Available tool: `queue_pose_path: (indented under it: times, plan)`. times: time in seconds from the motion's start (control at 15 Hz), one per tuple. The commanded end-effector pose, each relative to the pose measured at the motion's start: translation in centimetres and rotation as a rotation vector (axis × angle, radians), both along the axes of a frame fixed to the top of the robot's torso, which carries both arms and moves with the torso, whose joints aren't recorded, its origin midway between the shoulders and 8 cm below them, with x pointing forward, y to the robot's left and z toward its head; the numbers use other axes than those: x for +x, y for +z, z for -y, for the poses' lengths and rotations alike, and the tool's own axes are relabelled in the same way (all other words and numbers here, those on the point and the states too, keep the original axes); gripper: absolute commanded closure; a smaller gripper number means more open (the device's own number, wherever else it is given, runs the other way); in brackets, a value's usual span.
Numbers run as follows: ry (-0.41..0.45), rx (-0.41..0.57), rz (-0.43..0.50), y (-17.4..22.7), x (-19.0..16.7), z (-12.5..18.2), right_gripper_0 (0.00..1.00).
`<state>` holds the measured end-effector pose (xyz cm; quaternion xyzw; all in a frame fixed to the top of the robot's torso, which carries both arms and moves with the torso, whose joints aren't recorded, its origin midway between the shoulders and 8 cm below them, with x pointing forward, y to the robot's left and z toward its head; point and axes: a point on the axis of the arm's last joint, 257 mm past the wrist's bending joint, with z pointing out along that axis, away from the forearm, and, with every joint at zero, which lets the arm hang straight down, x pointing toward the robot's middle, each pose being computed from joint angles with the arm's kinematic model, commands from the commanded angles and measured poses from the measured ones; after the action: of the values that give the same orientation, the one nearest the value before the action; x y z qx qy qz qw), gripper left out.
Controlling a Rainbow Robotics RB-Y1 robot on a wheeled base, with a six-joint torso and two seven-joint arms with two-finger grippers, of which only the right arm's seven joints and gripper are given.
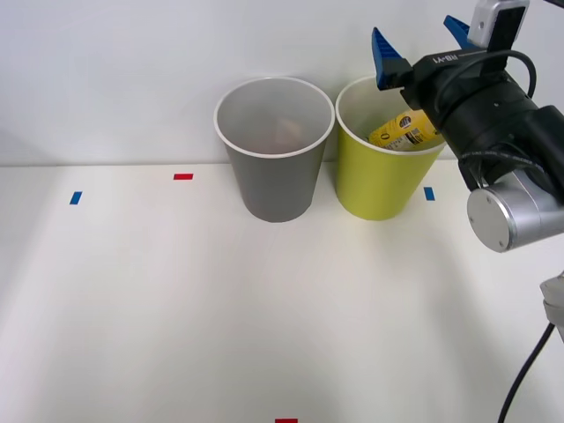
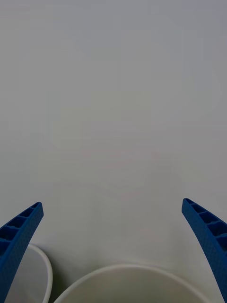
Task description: Put cans in the gray bin, plastic bottles in the light green bin
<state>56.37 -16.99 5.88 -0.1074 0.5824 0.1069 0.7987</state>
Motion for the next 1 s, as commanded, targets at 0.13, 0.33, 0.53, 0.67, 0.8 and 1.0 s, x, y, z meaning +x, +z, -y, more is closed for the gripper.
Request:
queue_pose_path:
  times: [0.13,0.33,0.53,0.67,0.8,1.0]
  plan:
    - [0.006,-0.05,-0.006,-1.6,-3.7,0.9,0.0]
    - [-0.005,-0.069,-0.035,-3.9,-7.6,2.2,0.0]
    - [-0.04,-0.093,-0.064,-6.1,-11.0,3.4,0.0]
    - [-0.062,-0.077,-0.071,-7.8,-12.6,4.9,0.0]
    - [-0.101,-0.091,-0.091,-10.0,-14.1,6.7,0.0]
    - [-0.139,-0.1,-0.138,-12.9,-16.0,8.7,0.0]
